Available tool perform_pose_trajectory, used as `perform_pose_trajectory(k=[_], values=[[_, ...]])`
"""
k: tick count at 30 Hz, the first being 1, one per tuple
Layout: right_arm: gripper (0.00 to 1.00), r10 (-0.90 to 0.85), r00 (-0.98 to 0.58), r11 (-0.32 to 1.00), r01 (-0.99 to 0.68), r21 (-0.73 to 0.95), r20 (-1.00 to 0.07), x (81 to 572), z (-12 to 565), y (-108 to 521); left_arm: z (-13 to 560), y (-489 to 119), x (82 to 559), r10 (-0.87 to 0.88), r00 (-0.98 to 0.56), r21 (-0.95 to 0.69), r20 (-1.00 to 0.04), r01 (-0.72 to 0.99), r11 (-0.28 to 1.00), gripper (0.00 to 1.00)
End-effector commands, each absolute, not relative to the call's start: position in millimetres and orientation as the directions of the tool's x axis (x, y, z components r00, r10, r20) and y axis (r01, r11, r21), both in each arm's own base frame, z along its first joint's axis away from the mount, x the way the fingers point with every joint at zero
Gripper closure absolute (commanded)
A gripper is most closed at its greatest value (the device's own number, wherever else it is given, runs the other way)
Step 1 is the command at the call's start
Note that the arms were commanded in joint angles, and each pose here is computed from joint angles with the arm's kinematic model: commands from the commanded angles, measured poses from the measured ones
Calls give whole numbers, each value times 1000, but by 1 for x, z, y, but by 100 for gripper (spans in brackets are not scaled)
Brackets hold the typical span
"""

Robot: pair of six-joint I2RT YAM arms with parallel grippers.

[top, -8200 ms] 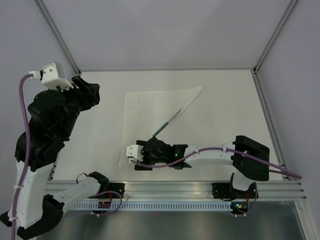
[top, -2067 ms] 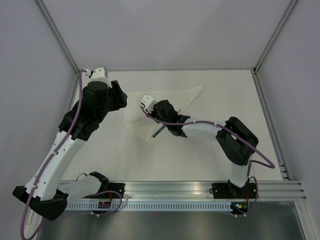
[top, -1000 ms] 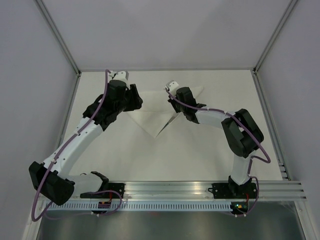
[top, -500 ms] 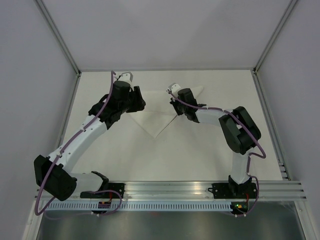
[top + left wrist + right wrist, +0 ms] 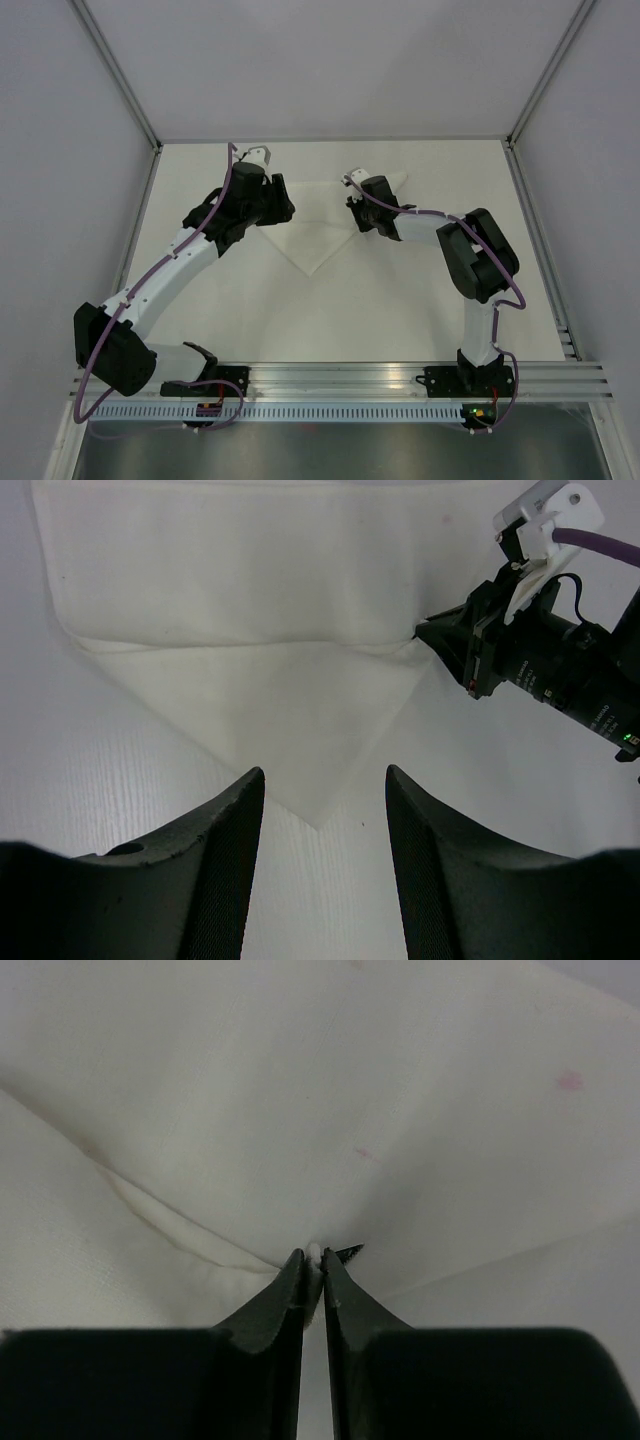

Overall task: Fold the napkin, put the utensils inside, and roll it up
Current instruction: Fold the napkin

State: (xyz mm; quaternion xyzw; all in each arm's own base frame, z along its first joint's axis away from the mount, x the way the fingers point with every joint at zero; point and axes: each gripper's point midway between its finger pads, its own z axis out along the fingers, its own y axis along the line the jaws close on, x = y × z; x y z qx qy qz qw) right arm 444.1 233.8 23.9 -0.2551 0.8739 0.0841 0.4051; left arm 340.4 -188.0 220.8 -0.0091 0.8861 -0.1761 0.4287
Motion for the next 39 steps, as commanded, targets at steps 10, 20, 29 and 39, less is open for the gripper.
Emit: perform_pose_trajectory(k=[10, 20, 29, 39], values=[[55, -244, -579, 889, -454, 59, -778, 467, 67, 233, 212, -197, 345, -154, -635, -329, -757, 168, 929, 42], [48, 59, -668, 946, -201, 256, -741, 525, 99, 159, 193, -213, 351, -153, -665, -368, -731, 196, 909, 43], [48, 273, -723, 909, -22, 417, -635, 550, 75, 100, 176, -227, 357, -143, -692, -394, -707, 218, 893, 43], [46, 366, -758, 843, 24, 537, -540, 562, 41, 102, 166, -229, 358, -135, -702, -392, -699, 219, 893, 43]])
